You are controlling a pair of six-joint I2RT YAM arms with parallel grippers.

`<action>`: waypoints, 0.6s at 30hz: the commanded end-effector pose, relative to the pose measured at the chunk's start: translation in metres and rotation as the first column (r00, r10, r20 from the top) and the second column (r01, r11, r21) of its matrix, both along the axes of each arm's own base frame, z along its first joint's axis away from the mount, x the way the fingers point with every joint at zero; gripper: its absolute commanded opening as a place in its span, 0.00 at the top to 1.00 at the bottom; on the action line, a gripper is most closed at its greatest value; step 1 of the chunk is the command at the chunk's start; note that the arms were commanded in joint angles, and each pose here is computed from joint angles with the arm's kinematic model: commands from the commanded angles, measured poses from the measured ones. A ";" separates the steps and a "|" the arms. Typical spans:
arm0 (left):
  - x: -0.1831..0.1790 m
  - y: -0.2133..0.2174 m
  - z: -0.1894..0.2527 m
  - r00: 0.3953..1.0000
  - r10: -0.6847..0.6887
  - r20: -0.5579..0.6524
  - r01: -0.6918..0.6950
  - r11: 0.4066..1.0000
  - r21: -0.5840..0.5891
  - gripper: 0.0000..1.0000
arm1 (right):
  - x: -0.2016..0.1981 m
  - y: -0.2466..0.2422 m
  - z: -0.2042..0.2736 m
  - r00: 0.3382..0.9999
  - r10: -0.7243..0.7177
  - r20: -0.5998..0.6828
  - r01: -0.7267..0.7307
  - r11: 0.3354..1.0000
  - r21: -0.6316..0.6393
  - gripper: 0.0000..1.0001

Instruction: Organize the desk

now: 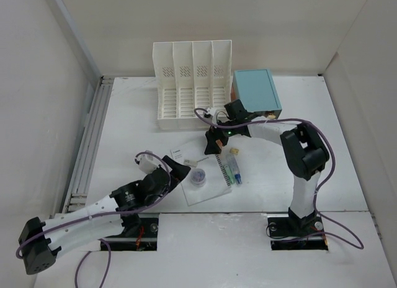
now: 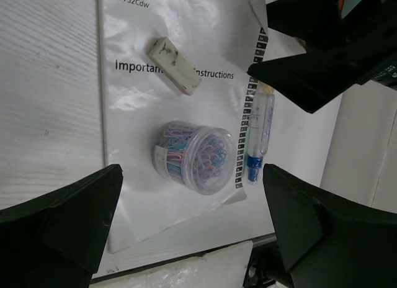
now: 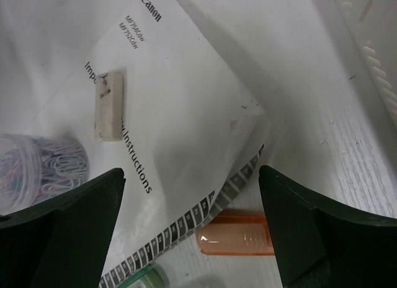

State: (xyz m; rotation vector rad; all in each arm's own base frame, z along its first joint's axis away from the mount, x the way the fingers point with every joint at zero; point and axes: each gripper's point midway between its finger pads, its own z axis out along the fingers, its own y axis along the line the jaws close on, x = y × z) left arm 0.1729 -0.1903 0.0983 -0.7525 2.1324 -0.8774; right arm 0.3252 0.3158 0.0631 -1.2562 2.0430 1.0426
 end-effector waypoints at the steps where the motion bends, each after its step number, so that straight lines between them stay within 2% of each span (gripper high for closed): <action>1: -0.009 0.005 -0.016 0.998 0.008 -0.054 -0.008 1.000 -0.002 0.06 | 0.023 0.017 0.018 0.997 -0.047 0.062 0.045 0.998 0.039 0.06; 7: -0.013 0.000 -0.024 0.996 -0.017 -0.091 0.019 1.000 0.013 0.07 | 0.027 0.015 0.003 0.996 -0.083 0.029 0.083 0.997 0.012 0.05; 18: -0.018 -0.018 -0.032 0.987 -0.079 -0.142 0.081 0.997 0.010 0.07 | 0.002 0.011 -0.029 0.994 -0.068 -0.088 0.066 0.997 -0.030 0.07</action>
